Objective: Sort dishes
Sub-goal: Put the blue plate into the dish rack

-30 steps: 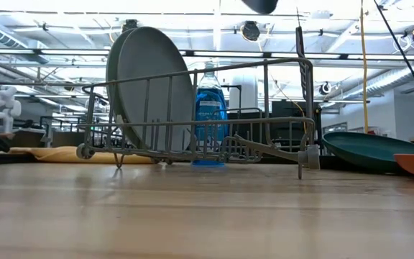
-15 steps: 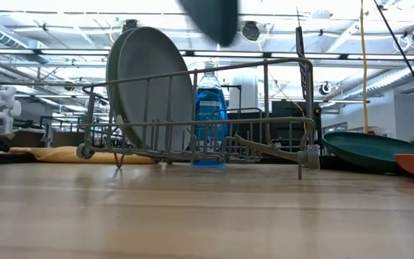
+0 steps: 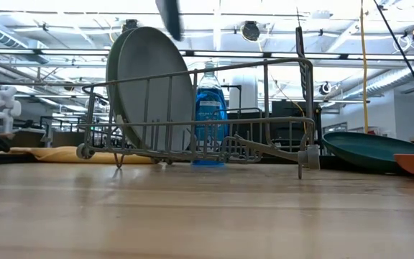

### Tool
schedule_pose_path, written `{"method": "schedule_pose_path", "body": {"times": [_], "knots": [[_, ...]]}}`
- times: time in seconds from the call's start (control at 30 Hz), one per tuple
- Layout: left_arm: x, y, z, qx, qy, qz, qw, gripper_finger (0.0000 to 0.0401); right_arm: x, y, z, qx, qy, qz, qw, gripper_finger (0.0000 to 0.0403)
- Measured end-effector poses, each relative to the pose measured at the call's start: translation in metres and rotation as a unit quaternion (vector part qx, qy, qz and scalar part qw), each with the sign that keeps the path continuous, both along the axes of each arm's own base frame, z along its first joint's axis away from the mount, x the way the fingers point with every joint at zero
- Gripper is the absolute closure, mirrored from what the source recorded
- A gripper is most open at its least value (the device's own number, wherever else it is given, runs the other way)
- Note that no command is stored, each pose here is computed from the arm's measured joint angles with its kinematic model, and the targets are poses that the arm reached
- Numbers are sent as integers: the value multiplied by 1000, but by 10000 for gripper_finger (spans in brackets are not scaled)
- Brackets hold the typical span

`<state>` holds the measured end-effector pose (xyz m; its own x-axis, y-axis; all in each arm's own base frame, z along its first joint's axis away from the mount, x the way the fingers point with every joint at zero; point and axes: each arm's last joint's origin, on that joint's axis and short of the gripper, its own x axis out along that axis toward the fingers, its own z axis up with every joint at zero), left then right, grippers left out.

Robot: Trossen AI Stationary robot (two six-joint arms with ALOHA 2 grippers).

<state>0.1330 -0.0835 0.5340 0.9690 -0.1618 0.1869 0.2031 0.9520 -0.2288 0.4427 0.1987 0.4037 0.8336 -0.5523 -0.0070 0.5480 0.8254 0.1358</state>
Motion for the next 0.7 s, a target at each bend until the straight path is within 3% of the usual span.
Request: {"method": "schedule_pose_path", "body": {"times": [0.1,0.23,0.3,0.5,0.7], "knots": [[0,0,0,8,-1,4,1000,278,4,3,-1,-3,-58,22,998,400],[0,0,0,4,0,3,1000,278,1,2,-10,-12,-64,-67,996,400],[-1,-1,0,-2,2,-3,1000,278,1,1,-17,-5,-73,-82,994,400],[-3,-3,0,-1,2,-12,1000,278,-5,6,-45,42,-118,-117,985,400],[-3,-3,-1,9,3,-10,1000,278,-1,-14,-87,108,-182,-131,969,400]]}}
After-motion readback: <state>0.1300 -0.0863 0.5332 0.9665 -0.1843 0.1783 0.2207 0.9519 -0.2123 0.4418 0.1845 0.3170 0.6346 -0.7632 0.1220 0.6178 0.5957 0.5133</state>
